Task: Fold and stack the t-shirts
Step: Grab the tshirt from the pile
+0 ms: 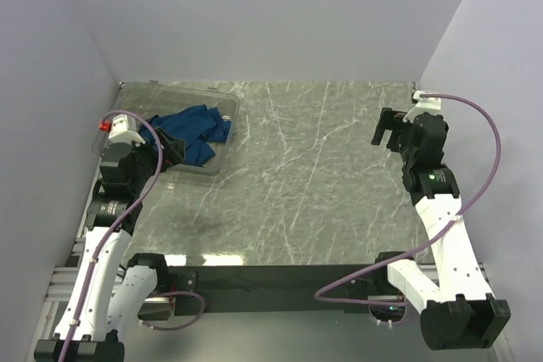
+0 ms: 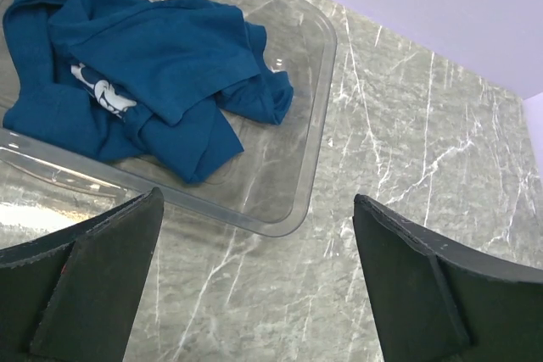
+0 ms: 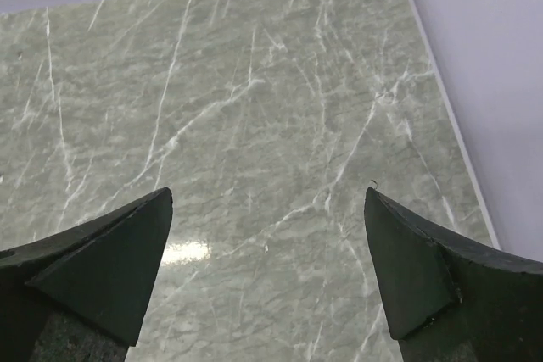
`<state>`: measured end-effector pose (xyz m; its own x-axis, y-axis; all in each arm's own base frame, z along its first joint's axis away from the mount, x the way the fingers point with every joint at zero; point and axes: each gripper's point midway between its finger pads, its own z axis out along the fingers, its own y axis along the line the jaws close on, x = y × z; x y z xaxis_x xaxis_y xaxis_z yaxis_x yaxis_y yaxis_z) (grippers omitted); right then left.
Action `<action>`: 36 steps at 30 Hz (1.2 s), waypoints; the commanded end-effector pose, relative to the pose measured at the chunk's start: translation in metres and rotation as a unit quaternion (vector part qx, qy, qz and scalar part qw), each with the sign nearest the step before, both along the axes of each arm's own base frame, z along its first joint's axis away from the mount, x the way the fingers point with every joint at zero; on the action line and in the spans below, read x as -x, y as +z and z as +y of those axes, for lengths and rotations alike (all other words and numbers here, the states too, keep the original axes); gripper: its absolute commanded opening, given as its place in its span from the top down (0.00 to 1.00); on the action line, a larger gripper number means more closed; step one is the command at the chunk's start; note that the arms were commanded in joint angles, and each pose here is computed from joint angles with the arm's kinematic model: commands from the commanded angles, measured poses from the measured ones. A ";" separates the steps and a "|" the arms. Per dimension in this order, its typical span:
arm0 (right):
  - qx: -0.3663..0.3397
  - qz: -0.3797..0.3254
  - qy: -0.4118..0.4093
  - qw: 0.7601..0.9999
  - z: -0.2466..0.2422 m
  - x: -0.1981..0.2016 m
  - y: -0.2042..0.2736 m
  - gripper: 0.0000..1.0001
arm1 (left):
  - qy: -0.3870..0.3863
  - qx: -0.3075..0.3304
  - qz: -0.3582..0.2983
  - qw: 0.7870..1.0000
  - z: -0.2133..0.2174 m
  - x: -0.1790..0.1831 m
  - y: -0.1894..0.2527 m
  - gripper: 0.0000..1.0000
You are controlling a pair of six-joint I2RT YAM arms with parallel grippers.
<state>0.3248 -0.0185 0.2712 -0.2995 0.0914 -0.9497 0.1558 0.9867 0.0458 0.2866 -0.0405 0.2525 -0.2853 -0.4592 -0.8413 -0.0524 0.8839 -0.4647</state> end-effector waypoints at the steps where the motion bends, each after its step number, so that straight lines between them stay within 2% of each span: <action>1: 0.002 -0.036 0.035 0.999 0.011 -0.010 0.028 0.00 | 0.009 0.014 -0.015 1.000 0.000 -0.004 0.006 0.01; 3: 0.039 -0.028 0.090 0.995 0.022 -0.008 0.030 0.00 | 0.018 0.011 -0.006 1.000 0.003 -0.006 0.004 0.01; 4: 0.039 -0.030 0.192 0.980 0.054 -0.002 0.029 0.00 | 0.020 0.009 -0.002 1.000 0.004 -0.007 0.003 0.01; 6: 0.096 -0.009 0.319 0.943 0.082 0.015 0.014 0.00 | 0.022 0.004 0.014 1.000 0.005 -0.011 -0.002 0.01; 7: 0.095 -0.008 0.348 0.933 0.093 0.020 0.014 0.00 | 0.021 0.003 0.018 1.000 0.005 -0.011 0.000 0.01; 13: 0.043 0.062 0.412 0.908 0.113 0.030 -0.018 0.00 | 0.046 -0.019 0.058 0.997 0.015 -0.035 -0.007 0.01; 14: 0.033 0.064 0.428 0.901 0.118 0.032 -0.018 0.00 | 0.051 -0.029 0.090 0.994 0.018 -0.043 -0.022 0.01; 15: 0.026 0.065 0.439 0.896 0.122 0.034 -0.020 0.00 | 0.052 -0.040 0.091 0.994 0.020 -0.051 -0.016 0.00; 17: 0.020 0.066 0.452 0.889 0.127 0.034 -0.023 0.00 | 0.054 -0.056 0.137 0.988 0.024 -0.069 -0.040 0.02; 18: 0.015 0.065 0.459 0.886 0.129 0.035 -0.023 0.00 | 0.050 -0.064 0.142 0.987 0.024 -0.078 -0.037 0.02; 20: 0.011 0.070 0.464 0.883 0.131 0.033 -0.026 0.00 | 0.054 -0.074 0.186 0.978 0.028 -0.095 -0.065 0.03; 22: 0.009 0.072 0.464 0.883 0.131 0.032 -0.027 0.00 | 0.053 -0.080 0.198 0.976 0.029 -0.113 -0.068 0.06; 23: 0.007 0.074 0.465 0.882 0.131 0.031 -0.029 0.00 | 0.049 -0.084 0.227 0.969 0.029 -0.123 -0.090 0.07; 25: 0.006 0.071 0.467 0.881 0.132 0.031 -0.030 0.00 | 0.048 -0.087 0.232 0.968 0.029 -0.142 -0.090 0.10; 26: 0.004 0.071 0.467 0.882 0.132 0.032 -0.031 0.00 | 0.047 -0.090 0.259 0.960 0.029 -0.149 -0.111 0.11; 27: 0.002 0.072 0.464 0.883 0.132 0.031 -0.033 0.00 | 0.049 -0.090 0.255 0.962 0.029 -0.160 -0.106 0.12; 33: -0.005 0.078 0.460 0.884 0.132 0.030 -0.041 0.00 | 0.046 -0.112 0.320 0.940 0.033 -0.184 -0.154 0.20; 36: -0.006 0.080 0.459 0.885 0.131 0.029 -0.042 0.00 | 0.046 -0.129 0.347 0.928 0.037 -0.185 -0.176 0.29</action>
<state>0.2907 0.1109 0.2215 -0.4178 -0.2596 -0.8707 -0.6950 0.7085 0.1223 0.4679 -0.0103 0.0769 -0.7512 -0.3541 -0.5571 -0.3484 0.9295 -0.1209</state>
